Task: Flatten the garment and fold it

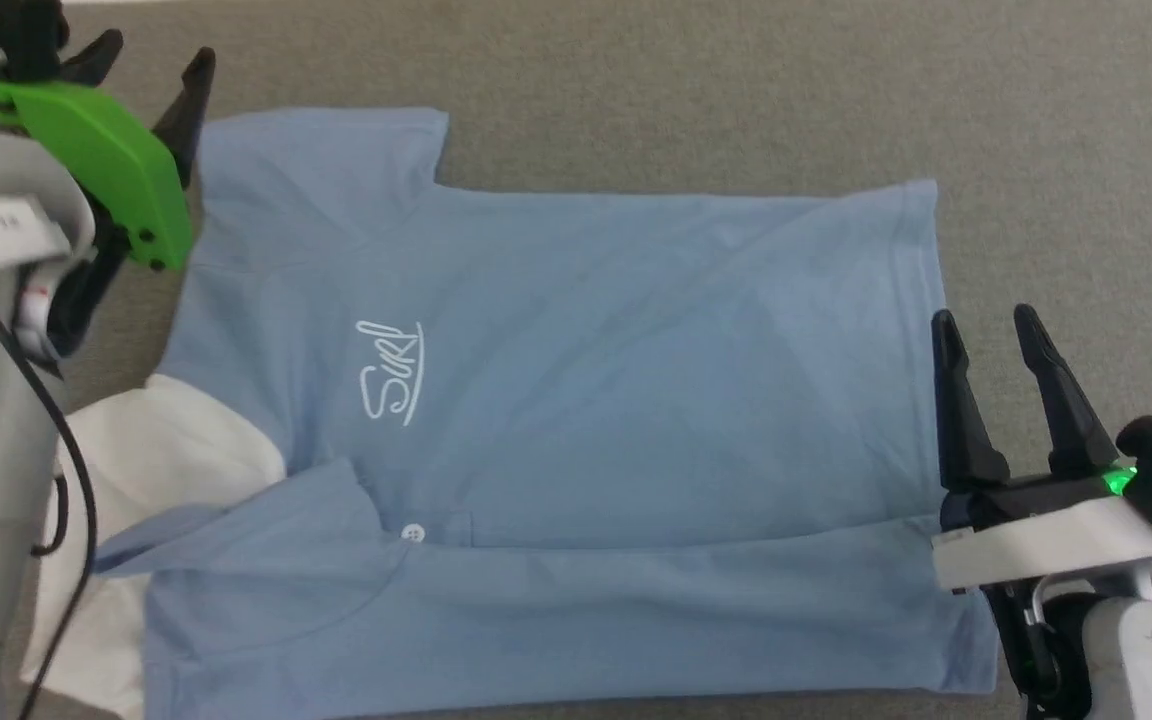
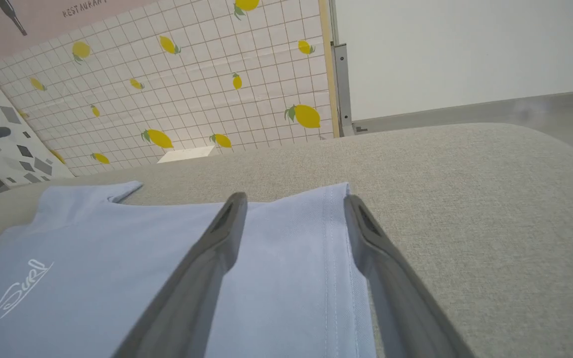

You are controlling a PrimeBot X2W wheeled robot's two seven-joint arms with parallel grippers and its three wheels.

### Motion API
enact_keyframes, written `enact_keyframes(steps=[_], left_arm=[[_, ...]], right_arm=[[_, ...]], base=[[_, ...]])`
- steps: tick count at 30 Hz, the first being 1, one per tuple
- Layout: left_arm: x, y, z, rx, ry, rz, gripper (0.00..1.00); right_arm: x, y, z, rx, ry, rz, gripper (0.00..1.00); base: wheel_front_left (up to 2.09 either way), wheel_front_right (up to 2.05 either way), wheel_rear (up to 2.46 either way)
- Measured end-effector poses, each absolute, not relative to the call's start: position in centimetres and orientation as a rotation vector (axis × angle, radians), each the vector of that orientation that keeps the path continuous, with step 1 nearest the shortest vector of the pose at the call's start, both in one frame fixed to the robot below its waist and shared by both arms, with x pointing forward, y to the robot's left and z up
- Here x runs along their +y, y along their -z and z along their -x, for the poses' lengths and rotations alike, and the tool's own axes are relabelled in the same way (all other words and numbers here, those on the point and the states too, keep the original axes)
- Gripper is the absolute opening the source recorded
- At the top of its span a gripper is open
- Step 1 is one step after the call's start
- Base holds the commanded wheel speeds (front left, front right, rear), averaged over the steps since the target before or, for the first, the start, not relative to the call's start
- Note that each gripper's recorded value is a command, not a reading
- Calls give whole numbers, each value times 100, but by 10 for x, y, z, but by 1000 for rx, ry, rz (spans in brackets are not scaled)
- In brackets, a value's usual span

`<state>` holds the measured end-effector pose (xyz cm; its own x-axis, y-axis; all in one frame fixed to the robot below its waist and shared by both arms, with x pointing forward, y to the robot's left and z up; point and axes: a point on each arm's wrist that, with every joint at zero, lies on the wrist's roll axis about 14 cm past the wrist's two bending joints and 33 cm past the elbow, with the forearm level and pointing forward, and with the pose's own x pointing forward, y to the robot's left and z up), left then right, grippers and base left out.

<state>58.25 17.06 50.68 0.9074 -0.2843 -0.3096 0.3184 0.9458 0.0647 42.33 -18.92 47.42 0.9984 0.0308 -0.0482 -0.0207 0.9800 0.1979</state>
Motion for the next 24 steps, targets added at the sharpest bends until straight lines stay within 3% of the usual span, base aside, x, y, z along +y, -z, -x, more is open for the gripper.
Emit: enact_keyframes(steps=[13,20,21,23,24], left_arm=[[178,-390,-593,884,205,-131,100],[173,-382,-600,899,199,-126,100],[172,-382,-600,893,203,-125,46],[172,-383,-599,881,208,-129,0],[172,-383,-598,881,209,-132,0]], right_arm=[[-207,-439,-424,141,34,-185,100],[-209,-432,-429,161,33,-168,100],[-208,-432,-432,164,26,-158,100],[-204,-435,-440,164,4,-140,100],[-203,-437,-445,168,-8,-127,100]], base=[[0,0,0],[0,0,0],[0,0,0],[0,0,0],[0,0,0]])
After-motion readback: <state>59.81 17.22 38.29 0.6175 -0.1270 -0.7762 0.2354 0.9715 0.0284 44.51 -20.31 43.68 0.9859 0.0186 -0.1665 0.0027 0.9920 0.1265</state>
